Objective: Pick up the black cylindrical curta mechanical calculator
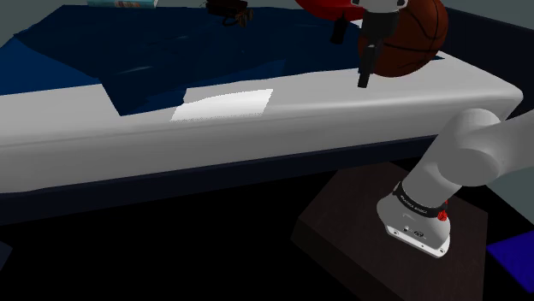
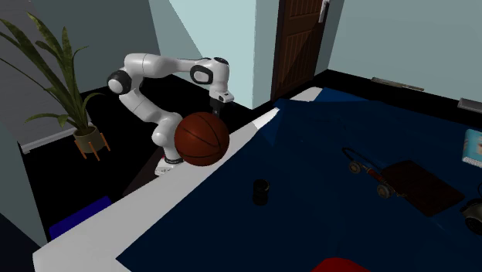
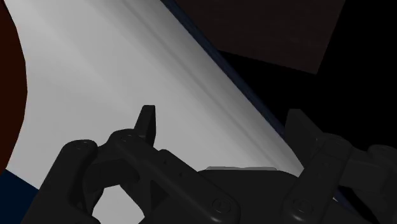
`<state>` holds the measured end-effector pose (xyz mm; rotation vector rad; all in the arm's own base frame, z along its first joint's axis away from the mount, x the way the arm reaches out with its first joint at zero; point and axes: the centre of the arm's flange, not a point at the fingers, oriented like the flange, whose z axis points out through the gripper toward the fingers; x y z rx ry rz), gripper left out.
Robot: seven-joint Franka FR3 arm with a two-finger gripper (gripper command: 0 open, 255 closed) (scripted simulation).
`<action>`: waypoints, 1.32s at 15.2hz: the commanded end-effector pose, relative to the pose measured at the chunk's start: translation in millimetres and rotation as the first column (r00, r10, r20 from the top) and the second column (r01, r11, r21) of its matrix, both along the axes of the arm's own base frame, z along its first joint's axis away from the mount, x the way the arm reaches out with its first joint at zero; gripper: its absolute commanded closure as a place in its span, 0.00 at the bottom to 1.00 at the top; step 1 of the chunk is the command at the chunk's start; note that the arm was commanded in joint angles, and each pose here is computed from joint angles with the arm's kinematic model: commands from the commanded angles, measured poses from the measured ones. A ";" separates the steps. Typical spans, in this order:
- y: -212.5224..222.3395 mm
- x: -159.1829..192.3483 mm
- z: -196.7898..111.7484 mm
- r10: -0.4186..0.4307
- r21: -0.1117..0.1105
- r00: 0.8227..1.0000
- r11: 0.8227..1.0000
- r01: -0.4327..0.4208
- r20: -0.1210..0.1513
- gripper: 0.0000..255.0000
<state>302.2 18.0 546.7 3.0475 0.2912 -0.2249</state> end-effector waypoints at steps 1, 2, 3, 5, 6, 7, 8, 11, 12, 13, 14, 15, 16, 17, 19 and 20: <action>0.0 0.0 0.0 0.000 0.000 1.000 1.000 0.000 0.000 0.00; -10.1 7.4 0.4 -0.004 -0.003 1.000 1.000 0.004 0.004 0.00; -20.1 14.8 0.8 -0.007 -0.007 1.000 1.000 0.008 0.008 0.00; -40.4 29.4 1.9 -0.015 -0.013 1.000 1.000 0.015 0.017 0.00; -50.5 36.7 2.5 -0.019 -0.017 1.000 1.000 0.019 0.021 0.00; -60.7 43.9 3.2 -0.022 -0.020 0.999 1.000 0.023 0.025 0.00; -70.9 51.1 3.9 -0.026 -0.023 0.999 0.999 0.027 0.029 0.00; -101.7 72.3 6.6 -0.037 -0.033 0.998 0.999 0.038 0.042 0.00; -112.0 79.3 7.6 -0.040 -0.036 0.998 0.998 0.042 0.046 0.00; -122.3 86.3 8.7 -0.044 -0.040 0.998 0.998 0.046 0.050 0.00; -132.7 93.2 9.8 -0.048 -0.043 0.997 0.998 0.050 0.055 0.00; -143.1 100.1 11.0 -0.051 -0.046 0.997 0.997 0.054 0.059 0.00; -153.5 106.9 12.3 -0.055 -0.049 0.997 0.997 0.058 0.063 0.00; -163.9 113.7 13.6 -0.058 -0.052 0.996 0.997 0.062 0.067 0.00; -184.8 127.2 16.5 -0.065 -0.059 0.995 0.996 0.070 0.076 0.00; -195.2 133.8 18.0 -0.069 -0.062 0.994 0.995 0.074 0.080 0.00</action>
